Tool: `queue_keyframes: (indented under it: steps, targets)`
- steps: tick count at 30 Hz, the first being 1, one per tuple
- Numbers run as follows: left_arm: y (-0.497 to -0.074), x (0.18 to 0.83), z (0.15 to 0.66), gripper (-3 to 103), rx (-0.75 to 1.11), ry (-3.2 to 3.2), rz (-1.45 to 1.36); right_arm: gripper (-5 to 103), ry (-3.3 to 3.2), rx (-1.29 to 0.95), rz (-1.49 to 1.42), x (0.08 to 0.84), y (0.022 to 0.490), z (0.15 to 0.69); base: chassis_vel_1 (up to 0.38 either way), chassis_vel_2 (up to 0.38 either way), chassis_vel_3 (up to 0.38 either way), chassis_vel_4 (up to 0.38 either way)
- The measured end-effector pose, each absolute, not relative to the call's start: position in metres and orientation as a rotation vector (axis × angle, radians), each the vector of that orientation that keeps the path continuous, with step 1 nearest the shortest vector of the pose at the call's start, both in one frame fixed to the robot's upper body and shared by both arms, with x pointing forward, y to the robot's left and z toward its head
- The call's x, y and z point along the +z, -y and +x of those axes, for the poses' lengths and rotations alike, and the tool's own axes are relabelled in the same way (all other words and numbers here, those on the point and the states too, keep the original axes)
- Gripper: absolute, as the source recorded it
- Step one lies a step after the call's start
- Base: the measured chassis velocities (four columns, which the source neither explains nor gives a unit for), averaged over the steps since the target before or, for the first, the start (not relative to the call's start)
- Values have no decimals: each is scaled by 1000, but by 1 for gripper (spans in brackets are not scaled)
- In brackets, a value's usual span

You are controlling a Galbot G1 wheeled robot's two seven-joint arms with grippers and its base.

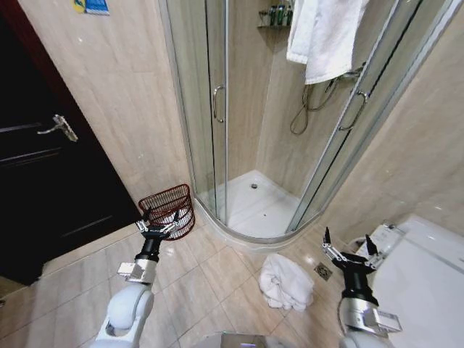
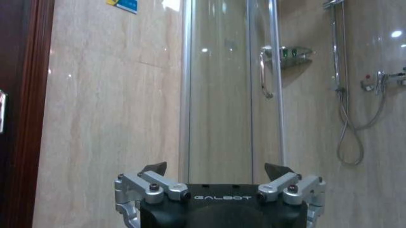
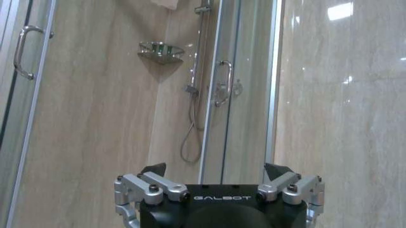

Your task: Discard the used towel into the hamper.

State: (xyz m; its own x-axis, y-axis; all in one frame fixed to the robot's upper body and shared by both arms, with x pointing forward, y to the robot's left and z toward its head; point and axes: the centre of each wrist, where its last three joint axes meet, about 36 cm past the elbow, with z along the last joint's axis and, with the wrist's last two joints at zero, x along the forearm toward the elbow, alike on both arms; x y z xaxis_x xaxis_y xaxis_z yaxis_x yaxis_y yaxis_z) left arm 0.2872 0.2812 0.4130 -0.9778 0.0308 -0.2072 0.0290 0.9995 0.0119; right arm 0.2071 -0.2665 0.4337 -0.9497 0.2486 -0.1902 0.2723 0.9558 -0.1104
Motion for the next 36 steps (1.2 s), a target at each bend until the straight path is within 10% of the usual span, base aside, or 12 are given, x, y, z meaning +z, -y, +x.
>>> queue_keyframes:
  steps: [36]
  targets:
    - [-286,419,287,100,42,-2928,60,100,-2917,-226,376,445,264,209,0,0,0,0]
